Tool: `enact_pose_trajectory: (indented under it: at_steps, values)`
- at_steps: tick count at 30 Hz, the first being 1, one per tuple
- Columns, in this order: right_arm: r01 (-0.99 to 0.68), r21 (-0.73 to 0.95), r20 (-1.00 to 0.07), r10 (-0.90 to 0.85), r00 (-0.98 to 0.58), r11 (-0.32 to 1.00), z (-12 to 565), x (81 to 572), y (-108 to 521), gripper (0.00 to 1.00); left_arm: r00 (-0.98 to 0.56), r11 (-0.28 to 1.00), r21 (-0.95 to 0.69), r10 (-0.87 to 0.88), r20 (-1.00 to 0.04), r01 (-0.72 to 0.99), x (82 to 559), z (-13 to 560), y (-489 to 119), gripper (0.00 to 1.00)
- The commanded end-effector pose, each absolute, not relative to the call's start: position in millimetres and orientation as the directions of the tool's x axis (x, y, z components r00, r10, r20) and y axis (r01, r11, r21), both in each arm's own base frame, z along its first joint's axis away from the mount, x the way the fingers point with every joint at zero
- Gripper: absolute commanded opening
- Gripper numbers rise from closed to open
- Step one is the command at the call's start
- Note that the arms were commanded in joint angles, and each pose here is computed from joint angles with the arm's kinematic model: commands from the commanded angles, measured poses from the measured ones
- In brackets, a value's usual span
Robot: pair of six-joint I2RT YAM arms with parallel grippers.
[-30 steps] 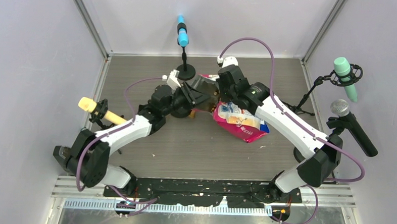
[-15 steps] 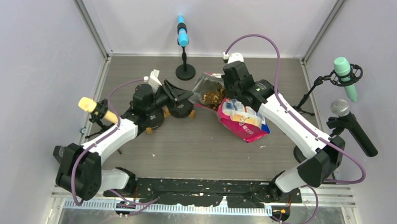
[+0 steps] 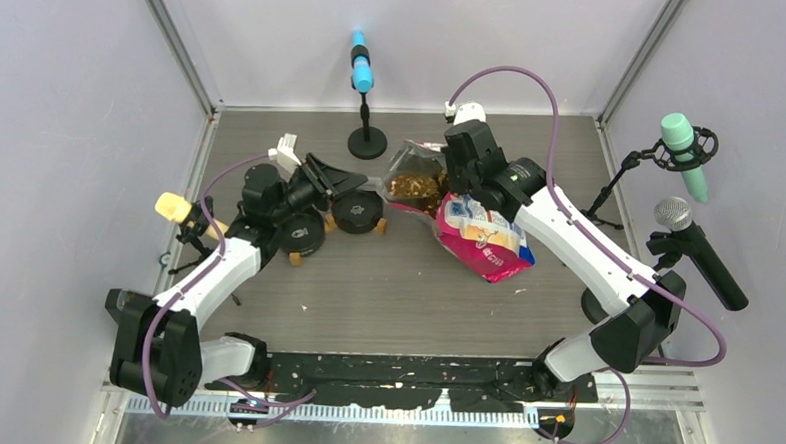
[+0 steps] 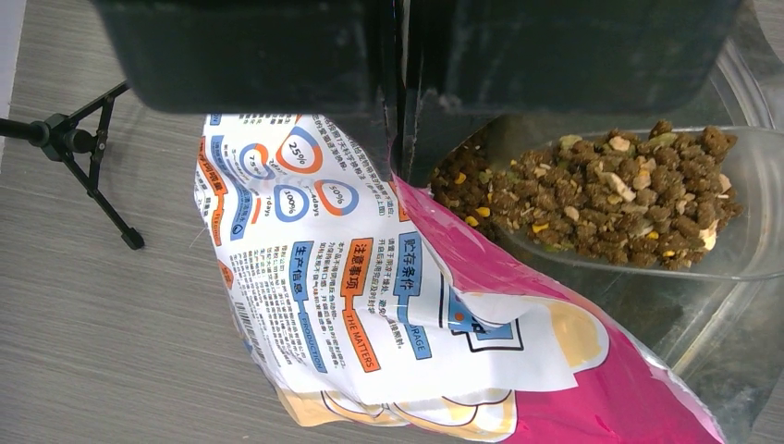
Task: Serve the pet food
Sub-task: Collect the pet food from the pet food bag, then pour the pet food into the pet food bowl.
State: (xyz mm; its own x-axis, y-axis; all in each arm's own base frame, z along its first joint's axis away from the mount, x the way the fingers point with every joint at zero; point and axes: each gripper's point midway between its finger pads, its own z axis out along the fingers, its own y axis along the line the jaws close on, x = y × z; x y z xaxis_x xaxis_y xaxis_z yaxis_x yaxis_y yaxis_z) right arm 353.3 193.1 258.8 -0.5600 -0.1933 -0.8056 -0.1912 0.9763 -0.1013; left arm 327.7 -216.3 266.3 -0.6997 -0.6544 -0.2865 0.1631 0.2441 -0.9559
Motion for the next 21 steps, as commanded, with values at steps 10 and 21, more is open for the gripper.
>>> enact_pose_trajectory:
  at_steps: [10,21]
  values:
    - [-0.142,-0.115,-0.837,-0.173,-0.519,0.983,273.6,359.3,179.8,0.05,-0.716,0.087,-0.950,-0.638,-0.285,0.301,319.8,331.5,-218.2,0.00]
    - [-0.132,-0.122,-0.844,-0.173,-0.508,0.984,278.4,359.9,177.1,0.05,-0.734,0.115,-0.953,-0.614,-0.290,0.281,320.9,338.5,-210.7,0.00]
